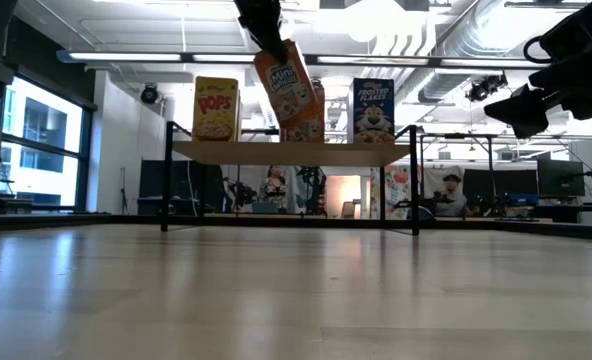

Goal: Stack cereal on shelf
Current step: Put the orange cereal box aligned with the other orange cereal box on the shelf

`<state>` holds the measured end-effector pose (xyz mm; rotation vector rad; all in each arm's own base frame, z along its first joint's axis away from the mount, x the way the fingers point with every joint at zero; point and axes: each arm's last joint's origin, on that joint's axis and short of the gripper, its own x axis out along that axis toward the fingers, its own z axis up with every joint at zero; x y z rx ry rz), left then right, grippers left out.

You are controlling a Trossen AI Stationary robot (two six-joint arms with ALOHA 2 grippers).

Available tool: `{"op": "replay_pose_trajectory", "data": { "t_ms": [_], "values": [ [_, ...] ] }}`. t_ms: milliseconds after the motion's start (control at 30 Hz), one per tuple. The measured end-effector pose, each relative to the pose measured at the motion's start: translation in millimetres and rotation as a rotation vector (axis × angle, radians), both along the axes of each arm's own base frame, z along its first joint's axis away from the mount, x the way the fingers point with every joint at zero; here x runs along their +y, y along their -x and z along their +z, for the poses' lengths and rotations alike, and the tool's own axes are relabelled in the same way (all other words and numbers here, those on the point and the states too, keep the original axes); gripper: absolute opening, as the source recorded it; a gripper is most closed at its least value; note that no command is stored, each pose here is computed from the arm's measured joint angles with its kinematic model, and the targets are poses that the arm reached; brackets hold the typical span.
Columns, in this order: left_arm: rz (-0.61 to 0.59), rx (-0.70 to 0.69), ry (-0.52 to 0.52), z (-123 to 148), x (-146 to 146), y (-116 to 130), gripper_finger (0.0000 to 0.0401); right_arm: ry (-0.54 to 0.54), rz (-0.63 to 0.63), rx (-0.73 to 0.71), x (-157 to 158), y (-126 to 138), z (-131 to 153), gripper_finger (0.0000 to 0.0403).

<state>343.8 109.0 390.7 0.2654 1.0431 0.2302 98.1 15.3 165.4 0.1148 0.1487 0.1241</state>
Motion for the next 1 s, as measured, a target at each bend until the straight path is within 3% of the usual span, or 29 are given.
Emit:
{"op": "replay_pose_trajectory", "data": {
  "t_ms": [1000],
  "values": [
    [0.043, -0.015, 0.021, 0.0, -0.1, 0.0, 0.0142, 0.006, 0.001, 0.0, 0.0, 0.0, -0.1, 0.0317]
  ]
}}
